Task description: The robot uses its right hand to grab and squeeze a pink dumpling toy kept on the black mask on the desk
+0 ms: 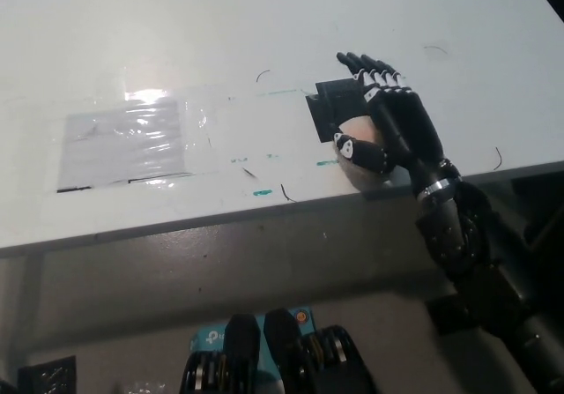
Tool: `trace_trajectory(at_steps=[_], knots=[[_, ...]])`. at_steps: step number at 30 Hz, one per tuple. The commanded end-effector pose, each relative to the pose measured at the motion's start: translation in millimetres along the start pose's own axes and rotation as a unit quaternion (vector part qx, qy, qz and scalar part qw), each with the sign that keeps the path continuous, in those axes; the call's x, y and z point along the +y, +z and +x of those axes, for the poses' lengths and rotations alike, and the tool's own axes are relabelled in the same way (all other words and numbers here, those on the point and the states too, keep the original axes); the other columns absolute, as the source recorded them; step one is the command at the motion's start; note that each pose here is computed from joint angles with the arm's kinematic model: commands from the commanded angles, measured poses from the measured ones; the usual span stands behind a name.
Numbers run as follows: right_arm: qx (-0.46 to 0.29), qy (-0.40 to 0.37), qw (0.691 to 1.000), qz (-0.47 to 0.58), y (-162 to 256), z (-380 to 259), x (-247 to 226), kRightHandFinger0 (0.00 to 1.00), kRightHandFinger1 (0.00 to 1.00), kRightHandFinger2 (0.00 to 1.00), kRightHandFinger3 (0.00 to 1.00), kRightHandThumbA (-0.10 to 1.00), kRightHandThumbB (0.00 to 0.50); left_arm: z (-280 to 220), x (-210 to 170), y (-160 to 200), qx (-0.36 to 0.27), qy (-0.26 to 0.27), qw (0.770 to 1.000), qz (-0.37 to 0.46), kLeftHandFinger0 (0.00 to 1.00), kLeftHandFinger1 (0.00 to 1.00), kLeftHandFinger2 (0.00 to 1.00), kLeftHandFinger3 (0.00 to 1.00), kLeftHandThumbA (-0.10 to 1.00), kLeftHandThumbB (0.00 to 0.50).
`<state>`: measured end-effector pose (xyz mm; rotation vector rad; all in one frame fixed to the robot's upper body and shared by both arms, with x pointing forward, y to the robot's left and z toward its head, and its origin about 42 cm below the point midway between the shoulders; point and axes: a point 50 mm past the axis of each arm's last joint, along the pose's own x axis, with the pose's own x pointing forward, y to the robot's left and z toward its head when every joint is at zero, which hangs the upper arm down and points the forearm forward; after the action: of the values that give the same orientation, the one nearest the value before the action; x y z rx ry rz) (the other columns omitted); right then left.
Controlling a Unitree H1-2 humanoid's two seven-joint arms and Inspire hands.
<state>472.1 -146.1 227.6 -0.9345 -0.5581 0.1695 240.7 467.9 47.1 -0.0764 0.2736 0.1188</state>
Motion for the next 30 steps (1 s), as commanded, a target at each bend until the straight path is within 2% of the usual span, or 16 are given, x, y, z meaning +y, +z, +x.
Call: trace_trajectory(at_steps=[1, 4, 7, 10, 11, 13, 14, 15, 17, 20, 21, 22, 24, 25, 28, 30], knots=[[-0.004, -0.008, 1.0, 0.022, 8.5, 4.3, -20.5, 1.0, 1.0, 1.0, 1.0, 0.66, 0.38, 1.8, 5.1, 11.8, -0.022, 0.004, 1.0, 0.007, 0.0, 0.0, 0.07, 0.13, 1.0, 0.5], [-0.003, -0.019, 0.998, 0.053, 7.8, -6.8, -31.0, 1.0, 1.0, 1.0, 1.0, 0.58, 0.351, 1.3, 5.4, 12.8, -0.024, 0.001, 1.0, 0.011, 0.0, 0.01, 0.09, 0.14, 1.0, 0.5], [-0.008, -0.026, 0.995, 0.099, -0.4, -30.1, -51.3, 1.0, 1.0, 1.0, 1.0, 0.42, 0.219, 1.3, 6.0, 13.3, -0.023, 0.005, 1.0, 0.009, 0.0, 0.0, 0.07, 0.12, 1.0, 0.5], [0.001, -0.03, 0.992, 0.123, -7.0, -42.7, -57.9, 0.98, 1.0, 1.0, 1.0, 0.28, 0.171, 1.9, 6.3, 12.8, -0.021, 0.007, 1.0, 0.007, 0.0, 0.0, 0.07, 0.12, 1.0, 0.5], [0.01, -0.037, 0.993, 0.114, -13.2, -60.0, -59.4, 0.76, 1.0, 1.0, 1.0, 0.26, 0.13, 2.1, 6.1, 13.0, -0.022, 0.006, 1.0, 0.009, 0.0, 0.0, 0.07, 0.13, 1.0, 0.5], [0.024, -0.042, 0.991, 0.125, -19.3, -79.6, -56.9, 0.61, 0.85, 1.0, 0.92, 0.2, 0.12, 2.1, 6.5, 12.7, -0.023, 0.005, 1.0, 0.004, 0.0, 0.0, 0.07, 0.14, 0.98, 0.5], [0.025, -0.043, 0.991, 0.127, -19.5, -80.9, -56.8, 0.6, 0.83, 1.0, 0.91, 0.2, 0.121, 2.0, 6.5, 12.7, -0.023, 0.005, 1.0, 0.003, 0.0, 0.0, 0.07, 0.14, 0.98, 0.5], [0.049, -0.056, 0.984, 0.159, -27.6, -100.3, -50.4, 0.53, 0.7, 0.95, 0.91, 0.14, 0.131, 1.7, 7.6, 12.0, -0.021, 0.004, 1.0, 0.007, 0.0, 0.01, 0.1, 0.16, 0.99, 0.5], [0.078, -0.075, 0.976, 0.191, -34.0, -118.9, -43.0, 0.45, 0.58, 0.82, 0.86, 0.11, 0.133, 2.1, 8.7, 11.2, -0.021, 0.003, 1.0, 0.011, 0.0, 0.02, 0.11, 0.18, 1.0, 0.5], [0.102, -0.083, 0.969, 0.208, -41.0, -137.6, -34.9, 0.45, 0.55, 0.75, 0.87, 0.1, 0.129, 2.2, 8.7, 11.0, -0.025, 0.002, 1.0, 0.009, 0.0, 0.03, 0.11, 0.19, 0.99, 0.5], [0.102, -0.083, 0.969, 0.208, -41.0, -137.8, -34.9, 0.36, 0.46, 0.66, 0.81, -0.06, 0.135, 2.2, 8.7, 11.0, -0.025, 0.002, 1.0, 0.009, 0.0, 0.02, 0.11, 0.18, 0.99, 0.5], [0.114, -0.103, 0.962, 0.225, -49.8, -154.2, -26.9, 0.41, 0.5, 0.67, 0.83, 0.04, 0.137, 1.3, 7.8, 12.8, -0.022, 0.001, 1.0, 0.014, 0.0, 0.03, 0.11, 0.18, 1.0, 0.5], [0.157, -0.111, 0.951, 0.241, -57.3, -178.2, -17.2, 0.34, 0.44, 0.6, 0.82, 0.16, 0.136, 2.3, 9.8, 13.4, -0.022, -0.003, 1.0, 0.014, 0.0, 0.04, 0.14, 0.21, 0.99, 0.5], [0.167, -0.116, 0.947, 0.25, -60.0, -184.6, -14.3, 0.33, 0.41, 0.59, 0.83, 0.16, 0.13, 1.9, 9.4, 13.6, -0.019, 0.0, 1.0, 0.012, 0.0, 0.03, 0.13, 0.2, 0.99, 0.5], [0.206, -0.131, 0.921, 0.304, -66.0, -204.4, -7.6, 0.38, 0.52, 0.75, 0.85, 0.11, 0.124, 1.9, 8.8, 12.0, -0.022, 0.0, 1.0, 0.014, 0.0, 0.02, 0.11, 0.18, 0.99, 0.5], [0.22, -0.139, 0.908, 0.329, -70.8, -212.5, -4.8, 0.36, 0.52, 0.76, 0.84, 0.1, 0.128, 3.0, 8.3, 12.0, -0.021, 0.001, 1.0, 0.015, 0.0, 0.0, 0.08, 0.16, 0.99, 0.5]])
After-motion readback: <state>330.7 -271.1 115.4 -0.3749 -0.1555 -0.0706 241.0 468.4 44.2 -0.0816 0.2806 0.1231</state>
